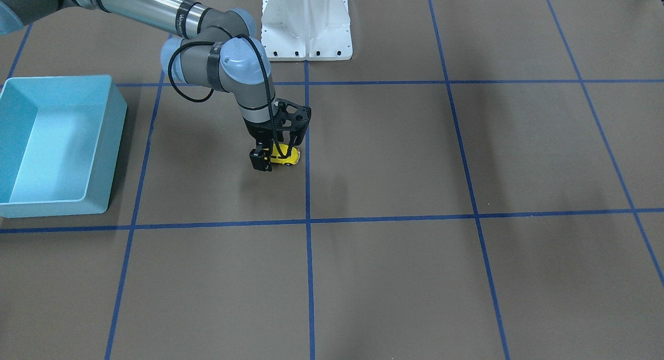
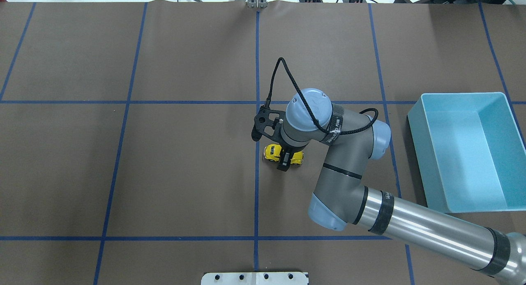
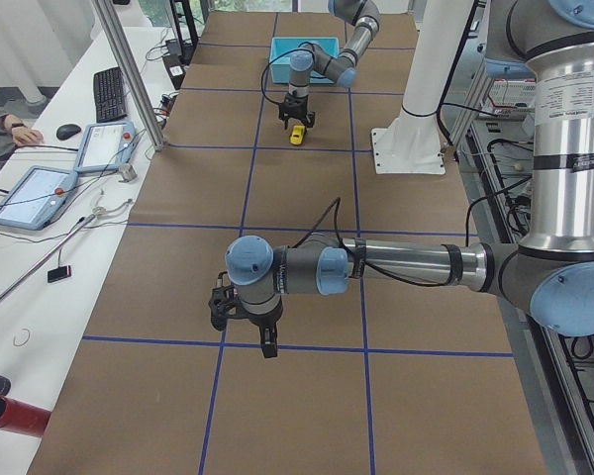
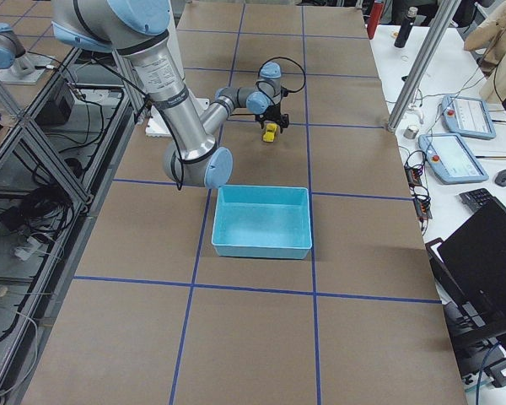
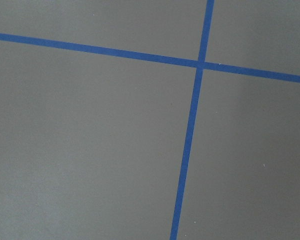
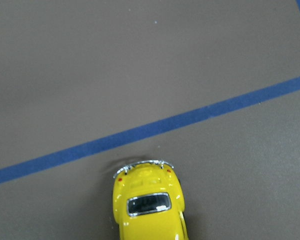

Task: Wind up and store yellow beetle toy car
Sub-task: 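Lower the right gripper and grasp the yellow car, then carry the car into the light-blue bin with the right gripper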

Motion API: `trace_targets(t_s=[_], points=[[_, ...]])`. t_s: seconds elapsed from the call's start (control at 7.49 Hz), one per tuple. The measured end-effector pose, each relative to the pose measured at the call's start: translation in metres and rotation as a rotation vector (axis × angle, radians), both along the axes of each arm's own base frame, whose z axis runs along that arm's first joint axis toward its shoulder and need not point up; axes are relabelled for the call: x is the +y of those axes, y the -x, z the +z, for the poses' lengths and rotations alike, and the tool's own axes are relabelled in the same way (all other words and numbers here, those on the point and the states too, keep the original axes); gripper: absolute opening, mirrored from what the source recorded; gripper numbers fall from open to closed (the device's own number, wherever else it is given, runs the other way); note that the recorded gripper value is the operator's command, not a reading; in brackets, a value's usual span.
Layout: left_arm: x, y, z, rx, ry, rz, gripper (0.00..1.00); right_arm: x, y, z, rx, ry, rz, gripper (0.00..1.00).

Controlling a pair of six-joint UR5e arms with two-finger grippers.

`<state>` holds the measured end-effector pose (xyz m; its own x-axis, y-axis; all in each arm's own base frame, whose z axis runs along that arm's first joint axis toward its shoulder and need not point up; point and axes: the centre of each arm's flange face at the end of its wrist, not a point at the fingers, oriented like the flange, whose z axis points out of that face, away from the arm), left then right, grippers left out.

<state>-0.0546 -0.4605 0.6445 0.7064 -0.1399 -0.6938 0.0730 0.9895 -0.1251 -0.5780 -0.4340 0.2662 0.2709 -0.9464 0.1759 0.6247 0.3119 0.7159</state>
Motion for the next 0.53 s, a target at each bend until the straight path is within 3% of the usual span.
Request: trace_targets(t_s=[0.53], points=[[0.000, 0.000, -0.001, 0.000, -0.001, -0.001, 1.00, -0.004, -0.018, -0.004, -0.012, 0.035, -0.009, 0.00]])
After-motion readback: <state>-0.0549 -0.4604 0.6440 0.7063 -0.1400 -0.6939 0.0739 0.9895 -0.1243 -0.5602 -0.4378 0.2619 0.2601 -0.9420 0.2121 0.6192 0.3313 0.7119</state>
